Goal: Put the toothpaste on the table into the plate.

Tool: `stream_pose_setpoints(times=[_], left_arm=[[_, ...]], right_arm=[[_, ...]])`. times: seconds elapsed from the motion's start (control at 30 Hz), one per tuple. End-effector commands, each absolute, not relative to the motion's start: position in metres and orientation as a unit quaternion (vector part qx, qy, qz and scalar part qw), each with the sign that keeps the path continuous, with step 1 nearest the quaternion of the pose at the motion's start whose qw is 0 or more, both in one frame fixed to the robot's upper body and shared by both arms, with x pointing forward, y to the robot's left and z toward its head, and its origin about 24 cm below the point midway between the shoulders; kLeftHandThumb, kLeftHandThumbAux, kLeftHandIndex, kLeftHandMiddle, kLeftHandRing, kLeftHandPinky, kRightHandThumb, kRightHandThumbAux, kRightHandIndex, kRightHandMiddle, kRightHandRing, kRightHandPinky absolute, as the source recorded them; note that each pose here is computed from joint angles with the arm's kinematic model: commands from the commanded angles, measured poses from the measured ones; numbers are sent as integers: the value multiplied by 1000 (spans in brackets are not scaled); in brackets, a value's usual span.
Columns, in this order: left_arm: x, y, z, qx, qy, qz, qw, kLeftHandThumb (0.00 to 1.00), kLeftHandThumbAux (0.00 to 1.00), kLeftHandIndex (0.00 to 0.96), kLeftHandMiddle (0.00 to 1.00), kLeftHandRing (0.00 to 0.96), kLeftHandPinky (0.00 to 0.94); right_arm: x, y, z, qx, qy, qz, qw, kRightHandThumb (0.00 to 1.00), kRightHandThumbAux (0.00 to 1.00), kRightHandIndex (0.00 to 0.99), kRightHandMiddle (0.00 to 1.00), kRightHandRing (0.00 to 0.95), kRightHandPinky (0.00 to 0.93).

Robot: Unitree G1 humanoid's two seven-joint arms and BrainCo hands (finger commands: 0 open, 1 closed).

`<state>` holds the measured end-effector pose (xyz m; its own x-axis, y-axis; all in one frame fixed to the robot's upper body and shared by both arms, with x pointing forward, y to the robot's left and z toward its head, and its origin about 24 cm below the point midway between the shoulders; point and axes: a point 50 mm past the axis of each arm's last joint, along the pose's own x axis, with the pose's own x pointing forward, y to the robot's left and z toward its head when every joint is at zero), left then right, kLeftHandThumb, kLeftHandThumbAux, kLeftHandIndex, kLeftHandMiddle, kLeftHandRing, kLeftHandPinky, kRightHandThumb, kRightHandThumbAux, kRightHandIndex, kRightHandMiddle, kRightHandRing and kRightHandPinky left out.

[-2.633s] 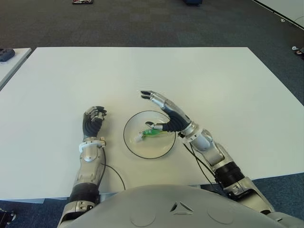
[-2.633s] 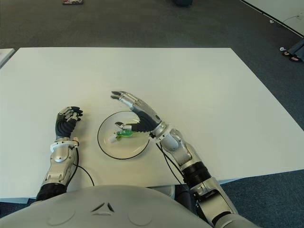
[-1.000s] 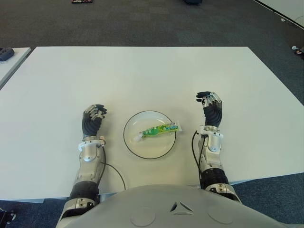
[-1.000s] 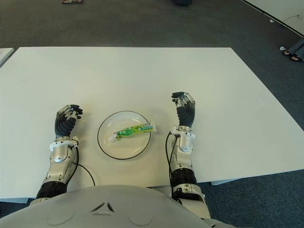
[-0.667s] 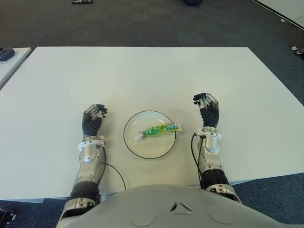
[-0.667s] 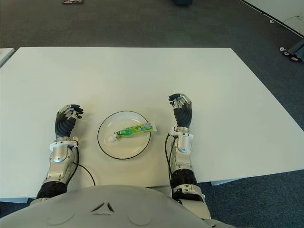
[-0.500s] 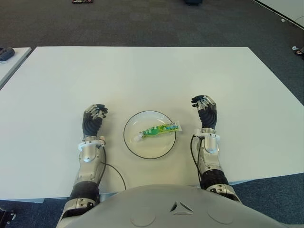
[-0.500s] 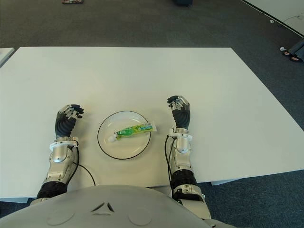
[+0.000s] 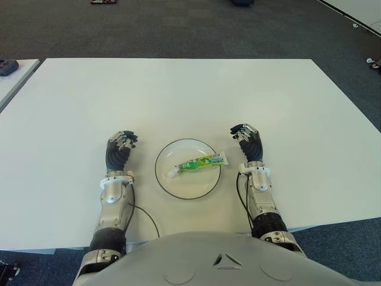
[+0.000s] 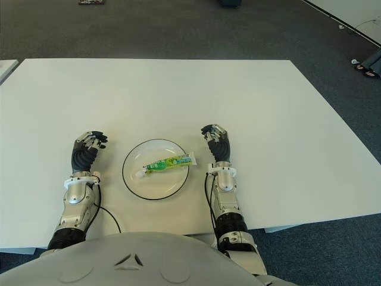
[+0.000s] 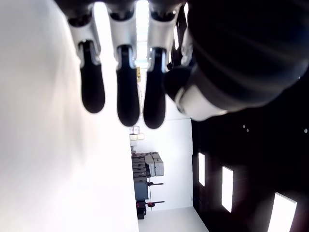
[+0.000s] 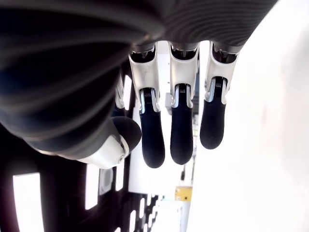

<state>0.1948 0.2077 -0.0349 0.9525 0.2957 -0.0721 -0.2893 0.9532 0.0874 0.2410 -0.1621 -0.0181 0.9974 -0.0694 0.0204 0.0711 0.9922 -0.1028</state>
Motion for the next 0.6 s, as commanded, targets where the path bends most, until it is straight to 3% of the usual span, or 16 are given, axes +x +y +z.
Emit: stream_pose_setpoints(times=[0.03,0.6], left_arm=[[195,204,-36,46,48,142,988,703,722,426,481,484,478],[198,205,-34,65,43,124,989,700,721,426,517,508,488]], right_arm=[[241,-162,-21,-60,13,-26,998,709,733,429,460,427,428],[242,-156,-23,-64,34,-16,997,712,735,425,439,410,411]])
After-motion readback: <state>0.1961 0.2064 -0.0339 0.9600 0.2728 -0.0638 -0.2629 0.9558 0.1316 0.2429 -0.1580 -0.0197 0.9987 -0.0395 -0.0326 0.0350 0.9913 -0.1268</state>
